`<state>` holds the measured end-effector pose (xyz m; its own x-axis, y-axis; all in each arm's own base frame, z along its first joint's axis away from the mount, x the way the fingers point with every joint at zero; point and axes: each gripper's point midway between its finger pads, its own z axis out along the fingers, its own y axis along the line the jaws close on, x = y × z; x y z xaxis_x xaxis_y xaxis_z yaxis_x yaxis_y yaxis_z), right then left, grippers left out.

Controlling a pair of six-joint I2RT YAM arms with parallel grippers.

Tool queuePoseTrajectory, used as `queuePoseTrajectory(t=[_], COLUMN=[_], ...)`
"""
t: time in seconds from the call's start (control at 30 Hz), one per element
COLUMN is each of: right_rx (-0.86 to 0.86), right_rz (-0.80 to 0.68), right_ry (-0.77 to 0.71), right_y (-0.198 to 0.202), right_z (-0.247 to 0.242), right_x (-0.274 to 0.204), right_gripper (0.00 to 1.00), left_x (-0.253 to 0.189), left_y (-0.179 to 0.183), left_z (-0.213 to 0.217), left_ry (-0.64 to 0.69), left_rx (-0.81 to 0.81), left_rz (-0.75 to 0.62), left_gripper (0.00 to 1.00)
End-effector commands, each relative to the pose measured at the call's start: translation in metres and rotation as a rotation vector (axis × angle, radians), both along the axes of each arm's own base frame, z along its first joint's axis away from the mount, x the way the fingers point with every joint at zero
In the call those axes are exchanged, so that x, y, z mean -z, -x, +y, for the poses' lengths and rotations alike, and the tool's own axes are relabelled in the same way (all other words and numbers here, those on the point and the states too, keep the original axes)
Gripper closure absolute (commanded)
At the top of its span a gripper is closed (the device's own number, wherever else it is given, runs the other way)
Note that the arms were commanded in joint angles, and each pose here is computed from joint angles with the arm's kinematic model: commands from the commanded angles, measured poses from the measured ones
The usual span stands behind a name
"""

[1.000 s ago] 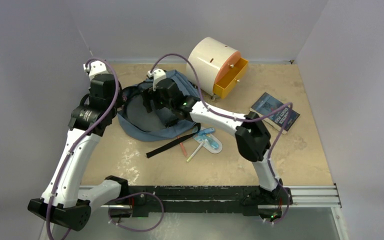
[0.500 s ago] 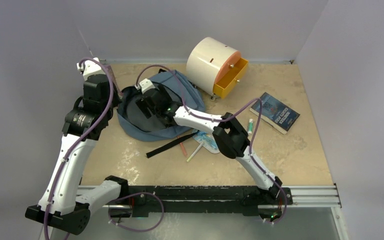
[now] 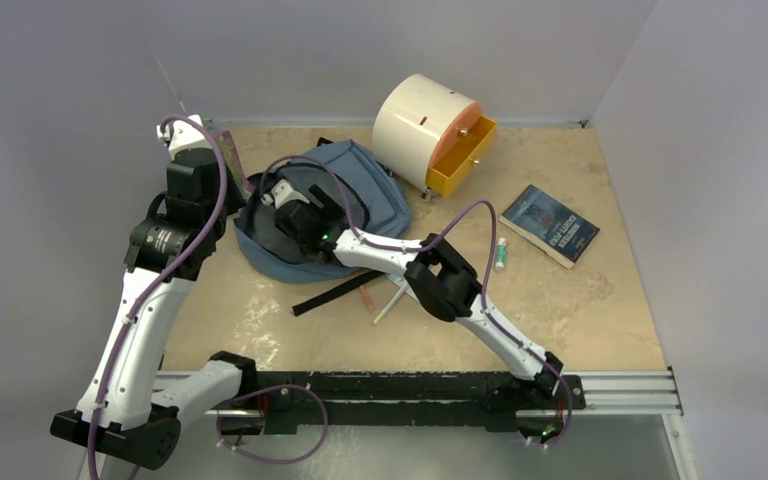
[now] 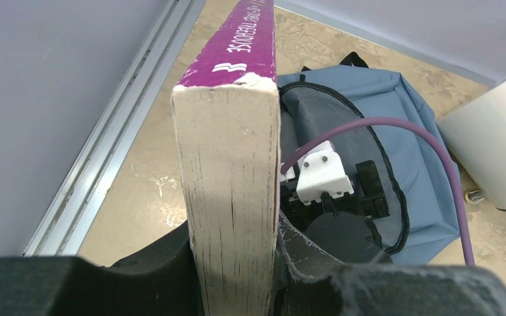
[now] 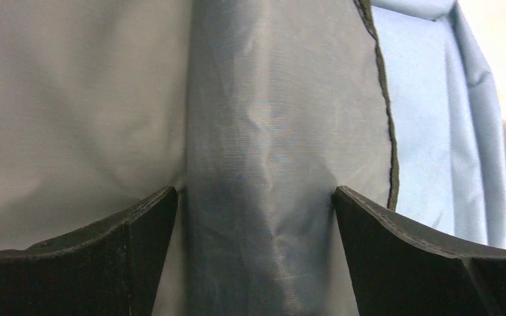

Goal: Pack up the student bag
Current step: Pick up the book from the center of the board.

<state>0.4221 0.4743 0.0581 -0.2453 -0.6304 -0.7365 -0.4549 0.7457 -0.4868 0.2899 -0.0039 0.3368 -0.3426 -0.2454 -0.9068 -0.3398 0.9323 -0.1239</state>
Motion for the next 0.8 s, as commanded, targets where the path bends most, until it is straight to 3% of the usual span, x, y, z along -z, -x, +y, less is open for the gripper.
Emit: queuePoseTrajectory(t=[0.0, 0.1, 0.23, 0.33, 0.4, 0.6, 0.77], right_rx=[0.073, 0.081, 0.092, 0.097, 0.101, 0.066, 0.045], right_rz=[-0.108, -0.114, -0.125, -0.124, -0.115, -0.062, -0.032], right_ry=[0.049, 0.051, 0.03, 0.002, -0.046, -0.21, -0.305], right_y=[-0.013, -0.013, -0.013, -0.013, -0.011, -0.006, -0.011], right_z=[-0.012, -0.015, -0.018, -0.016, -0.014, -0.01, -0.012], right_x=[-0.031, -0.03, -0.037, -0.042, -0.048, -0.08, -0.106], right_gripper=[0.14, 0.27, 0.51, 0.61, 0.68, 1.0, 1.0], left_x=[-0.044, -0.043, -0.04, -0.037, -0.032, -0.009, 0.01], left_y=[-0.008, -0.009, -0.011, -0.012, -0.013, -0.016, -0.02], left_z=[-0.001, -0.002, -0.004, -0.006, -0.008, -0.021, -0.034], left_ry=[0.037, 0.038, 0.041, 0.048, 0.058, 0.123, 0.182], left_rx=[0.001, 0.005, 0.015, 0.02, 0.028, 0.056, 0.084], left_rz=[-0.164, -0.163, -0.158, -0.154, -0.152, -0.114, -0.072], left_gripper=[1.0, 1.0, 1.0, 1.0, 1.0, 1.0, 1.0])
